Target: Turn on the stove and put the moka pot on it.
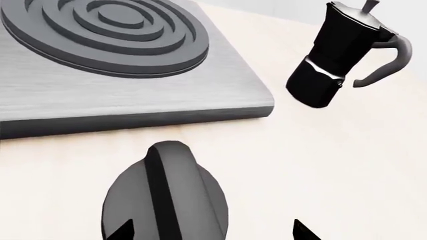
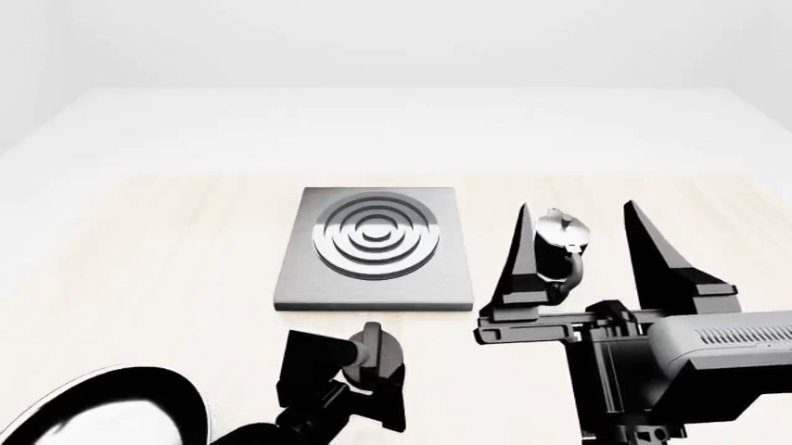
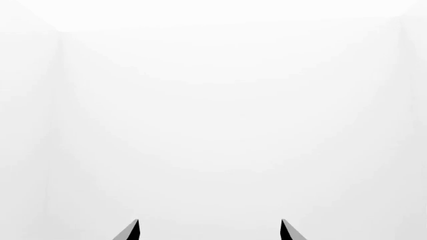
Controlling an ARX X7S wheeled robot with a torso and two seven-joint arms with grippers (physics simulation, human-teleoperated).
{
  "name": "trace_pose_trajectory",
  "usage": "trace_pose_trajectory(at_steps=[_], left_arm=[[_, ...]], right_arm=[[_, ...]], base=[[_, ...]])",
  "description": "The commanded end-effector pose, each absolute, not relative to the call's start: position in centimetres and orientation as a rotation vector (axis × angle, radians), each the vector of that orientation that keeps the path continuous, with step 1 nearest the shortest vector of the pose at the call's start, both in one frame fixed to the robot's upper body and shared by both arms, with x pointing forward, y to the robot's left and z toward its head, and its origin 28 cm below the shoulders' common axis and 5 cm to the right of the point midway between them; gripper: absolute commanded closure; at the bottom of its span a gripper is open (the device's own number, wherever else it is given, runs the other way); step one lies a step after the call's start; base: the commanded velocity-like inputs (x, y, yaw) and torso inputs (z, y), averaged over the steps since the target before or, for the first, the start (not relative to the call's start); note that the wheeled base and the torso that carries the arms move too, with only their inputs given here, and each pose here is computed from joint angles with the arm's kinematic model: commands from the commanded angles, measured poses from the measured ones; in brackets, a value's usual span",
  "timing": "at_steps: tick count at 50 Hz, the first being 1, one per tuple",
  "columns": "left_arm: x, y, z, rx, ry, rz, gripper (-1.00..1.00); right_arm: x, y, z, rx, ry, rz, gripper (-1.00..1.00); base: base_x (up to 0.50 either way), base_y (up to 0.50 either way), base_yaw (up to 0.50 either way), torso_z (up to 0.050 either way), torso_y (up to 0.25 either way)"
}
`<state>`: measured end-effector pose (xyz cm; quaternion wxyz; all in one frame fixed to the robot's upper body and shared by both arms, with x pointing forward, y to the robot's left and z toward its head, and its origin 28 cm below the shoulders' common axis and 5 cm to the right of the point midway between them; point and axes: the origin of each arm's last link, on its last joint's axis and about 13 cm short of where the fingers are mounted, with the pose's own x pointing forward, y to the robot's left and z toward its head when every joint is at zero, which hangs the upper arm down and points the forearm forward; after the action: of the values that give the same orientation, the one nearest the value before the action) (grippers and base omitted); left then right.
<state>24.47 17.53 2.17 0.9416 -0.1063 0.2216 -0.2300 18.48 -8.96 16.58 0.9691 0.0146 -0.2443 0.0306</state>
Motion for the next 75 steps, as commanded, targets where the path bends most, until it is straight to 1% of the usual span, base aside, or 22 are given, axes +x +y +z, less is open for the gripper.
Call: trace_pose_trajectory(at_steps=[1, 3, 9, 13, 21, 26, 47, 49, 51, 63, 67, 72, 75], left_arm=[[24.8, 17.5, 2.0, -0.221, 0.455, -0.471, -1.0], [24.9, 17.4, 1.8, -0.22, 0.458, -0.471, -1.0], [25.0, 17.3, 1.8, -0.223, 0.458, -0.475, -1.0], [25.1, 17.2, 1.7, -0.221, 0.461, -0.476, -1.0], [25.0, 17.0, 1.6, -0.226, 0.465, -0.484, -1.0], [25.0, 16.8, 1.4, -0.227, 0.47, -0.491, -1.0], [25.1, 16.2, 0.7, -0.233, 0.491, -0.518, -1.0], [25.1, 16.1, 0.6, -0.232, 0.49, -0.522, -1.0], [25.1, 16.0, 0.7, -0.231, 0.491, -0.525, -1.0], [24.7, 15.0, 0.7, -0.222, 0.505, -0.574, -1.0], [24.3, 14.6, 0.8, -0.217, 0.507, -0.596, -1.0], [23.9, 14.0, 1.0, -0.213, 0.509, -0.625, -1.0], [23.5, 13.6, 1.1, -0.214, 0.514, -0.649, -1.0]], right_arm=[[18.5, -8.9, 16.0, 0.029, -0.492, 0.064, -1.0], [18.5, -8.9, 16.9, 0.029, -0.493, 0.064, -1.0], [18.5, -8.9, 16.1, 0.028, -0.493, 0.064, -1.0], [18.4, -8.9, 16.9, 0.027, -0.494, 0.066, -1.0], [18.4, -8.9, 16.2, 0.028, -0.497, 0.067, -1.0], [18.4, -8.9, 17.0, 0.028, -0.498, 0.068, -1.0], [18.4, -8.9, 16.8, 0.03, -0.497, 0.07, -1.0], [18.4, -8.9, 16.1, 0.029, -0.499, 0.07, -1.0], [18.4, -8.9, 16.8, 0.03, -0.499, 0.071, -1.0], [18.3, -8.9, 17.2, 0.029, -0.506, 0.072, -1.0], [18.3, -8.9, 16.6, 0.029, -0.506, 0.074, -1.0], [18.2, -9.0, 17.3, 0.03, -0.507, 0.072, -1.0], [18.2, -8.9, 16.6, 0.031, -0.506, 0.071, -1.0]], base=[[0.0, 0.0, 0.0, 0.0, 0.0], [0.0, 0.0, 0.0, 0.0, 0.0], [0.0, 0.0, 0.0, 0.0, 0.0], [0.0, 0.0, 0.0, 0.0, 0.0], [0.0, 0.0, 0.0, 0.0, 0.0], [0.0, 0.0, 0.0, 0.0, 0.0], [0.0, 0.0, 0.0, 0.0, 0.0], [0.0, 0.0, 0.0, 0.0, 0.0], [0.0, 0.0, 0.0, 0.0, 0.0], [0.0, 0.0, 0.0, 0.0, 0.0], [0.0, 0.0, 0.0, 0.0, 0.0], [0.0, 0.0, 0.0, 0.0, 0.0], [0.0, 0.0, 0.0, 0.0, 0.0]])
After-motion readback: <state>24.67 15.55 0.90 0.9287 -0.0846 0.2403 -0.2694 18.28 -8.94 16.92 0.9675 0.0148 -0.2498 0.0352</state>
